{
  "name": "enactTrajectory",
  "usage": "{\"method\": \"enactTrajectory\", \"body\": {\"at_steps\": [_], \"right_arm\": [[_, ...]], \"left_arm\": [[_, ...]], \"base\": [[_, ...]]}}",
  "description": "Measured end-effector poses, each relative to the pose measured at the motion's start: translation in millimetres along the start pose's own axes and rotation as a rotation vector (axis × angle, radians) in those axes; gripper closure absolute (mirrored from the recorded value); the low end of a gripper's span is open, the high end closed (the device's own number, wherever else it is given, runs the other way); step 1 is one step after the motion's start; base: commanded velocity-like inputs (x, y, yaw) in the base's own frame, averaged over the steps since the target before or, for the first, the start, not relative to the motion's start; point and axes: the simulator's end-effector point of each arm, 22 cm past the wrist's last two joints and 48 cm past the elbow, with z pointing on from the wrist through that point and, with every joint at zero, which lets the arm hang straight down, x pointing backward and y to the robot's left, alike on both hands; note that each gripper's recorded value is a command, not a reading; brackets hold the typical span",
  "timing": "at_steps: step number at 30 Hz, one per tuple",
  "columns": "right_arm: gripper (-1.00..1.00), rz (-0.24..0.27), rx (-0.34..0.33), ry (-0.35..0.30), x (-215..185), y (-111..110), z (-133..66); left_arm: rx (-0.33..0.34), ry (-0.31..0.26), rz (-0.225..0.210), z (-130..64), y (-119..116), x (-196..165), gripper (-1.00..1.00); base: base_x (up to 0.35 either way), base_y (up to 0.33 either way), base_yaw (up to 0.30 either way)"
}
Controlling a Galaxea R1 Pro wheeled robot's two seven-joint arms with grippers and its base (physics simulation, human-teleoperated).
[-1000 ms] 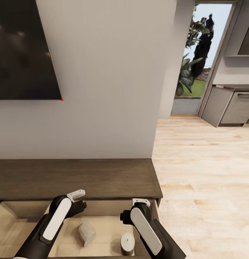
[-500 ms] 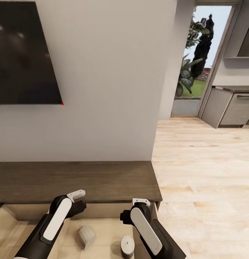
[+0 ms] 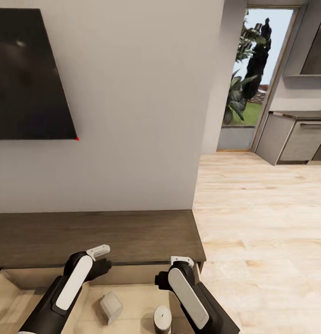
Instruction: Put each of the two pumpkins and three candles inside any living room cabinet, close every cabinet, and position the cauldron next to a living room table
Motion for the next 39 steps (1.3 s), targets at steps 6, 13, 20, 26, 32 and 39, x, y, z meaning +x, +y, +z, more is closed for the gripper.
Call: {"method": "enactTrajectory", "body": {"at_steps": [6,13,20,26,32,39], "right_arm": [[-1.00,0.001,-0.001,0.003,0.6,0.2,1.1],[-1.00,0.001,-0.001,0.008,1.6,0.1,3.1],[-1.00,0.002,-0.004,0.008,1.0,0.8,3.0],[-1.00,0.002,-0.006,0.006,0.5,1.1,2.4],[-1.00,0.002,-0.007,0.005,0.4,1.4,2.3],[-1.00,0.002,-0.007,0.005,0.4,1.4,2.3]], "left_arm": [[0.005,-0.008,-0.003,-1.0,-0.6,-3.0,-1.00],[0.002,-0.006,0.003,1.1,-1.0,-1.7,-1.00],[0.001,-0.004,0.005,2.2,-0.9,-0.8,-1.00],[0.001,-0.003,0.006,2.1,-1.1,-0.6,-1.00],[0.001,-0.003,0.006,2.1,-1.1,-0.5,-1.00],[0.002,-0.005,0.006,1.7,-1.3,-1.0,-1.00]], "base": [[0.000,0.000,-0.222],[-0.109,0.000,-0.228],[-0.087,-0.071,-0.081],[-0.041,-0.155,-0.080],[-0.003,-0.113,-0.242],[0.000,-0.021,-0.275]]}}
